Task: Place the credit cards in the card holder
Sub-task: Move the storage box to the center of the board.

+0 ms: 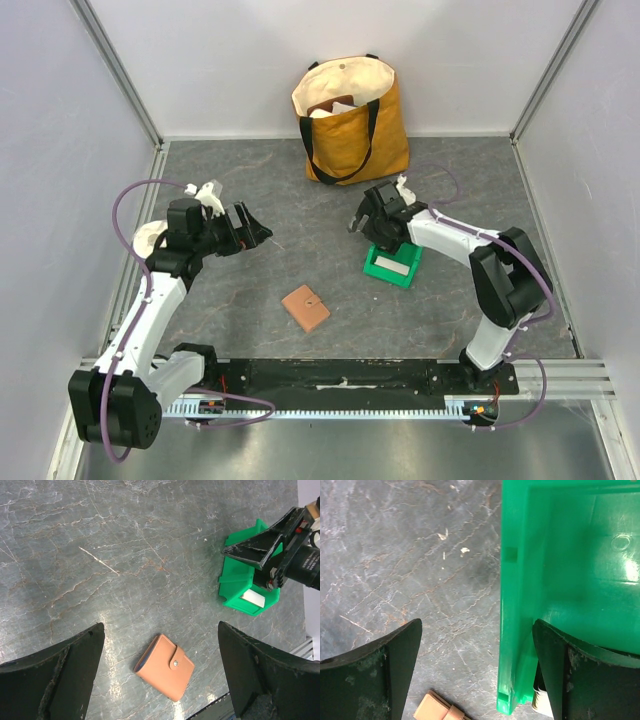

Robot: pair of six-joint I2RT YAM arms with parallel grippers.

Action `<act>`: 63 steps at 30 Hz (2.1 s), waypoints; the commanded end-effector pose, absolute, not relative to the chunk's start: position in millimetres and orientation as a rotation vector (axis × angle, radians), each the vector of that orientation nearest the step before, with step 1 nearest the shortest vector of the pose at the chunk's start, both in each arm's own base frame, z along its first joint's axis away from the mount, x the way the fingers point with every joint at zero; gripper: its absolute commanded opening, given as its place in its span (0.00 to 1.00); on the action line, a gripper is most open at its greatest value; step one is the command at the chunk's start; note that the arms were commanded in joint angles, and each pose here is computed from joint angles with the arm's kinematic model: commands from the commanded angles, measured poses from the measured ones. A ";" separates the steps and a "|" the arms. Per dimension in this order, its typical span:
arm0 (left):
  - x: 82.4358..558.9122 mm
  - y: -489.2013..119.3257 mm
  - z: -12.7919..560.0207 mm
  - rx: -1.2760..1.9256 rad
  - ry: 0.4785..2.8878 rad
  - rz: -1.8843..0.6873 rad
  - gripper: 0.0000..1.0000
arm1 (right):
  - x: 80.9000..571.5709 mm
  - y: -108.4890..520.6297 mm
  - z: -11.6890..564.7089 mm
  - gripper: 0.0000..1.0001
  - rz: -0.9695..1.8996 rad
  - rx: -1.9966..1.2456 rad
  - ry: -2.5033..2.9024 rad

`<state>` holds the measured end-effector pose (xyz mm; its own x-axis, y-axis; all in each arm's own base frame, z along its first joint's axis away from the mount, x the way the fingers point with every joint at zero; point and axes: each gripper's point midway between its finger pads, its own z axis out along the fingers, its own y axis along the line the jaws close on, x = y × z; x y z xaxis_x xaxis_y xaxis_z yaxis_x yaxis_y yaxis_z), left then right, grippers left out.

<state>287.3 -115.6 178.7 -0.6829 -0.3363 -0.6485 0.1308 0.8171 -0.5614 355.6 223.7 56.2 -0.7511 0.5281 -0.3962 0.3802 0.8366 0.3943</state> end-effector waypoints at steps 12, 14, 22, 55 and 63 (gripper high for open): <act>286.1 -122.3 180.3 -0.079 2.187 -0.785 0.99 | 356.0 146.0 164.3 0.98 0.135 0.416 2.310; 284.9 -123.0 179.5 -0.082 2.188 -0.785 0.99 | 351.5 120.2 163.0 0.98 0.124 0.481 2.309; 280.9 -123.2 167.2 -0.157 2.218 -0.744 0.99 | 323.4 102.9 133.0 0.98 0.209 0.501 2.393; 210.5 -135.0 77.5 -0.327 2.499 -0.605 0.94 | 287.9 196.4 97.2 0.98 0.604 0.442 2.469; 193.9 -149.1 62.0 -0.286 2.560 -0.616 0.92 | 280.0 203.6 112.2 0.98 0.653 0.343 2.452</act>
<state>197.6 -141.4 65.6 -0.8561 -0.2882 -0.4289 -0.0685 0.8859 -0.4587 281.8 194.6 93.2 -0.8085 0.3934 -0.4378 0.1648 0.8654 0.4732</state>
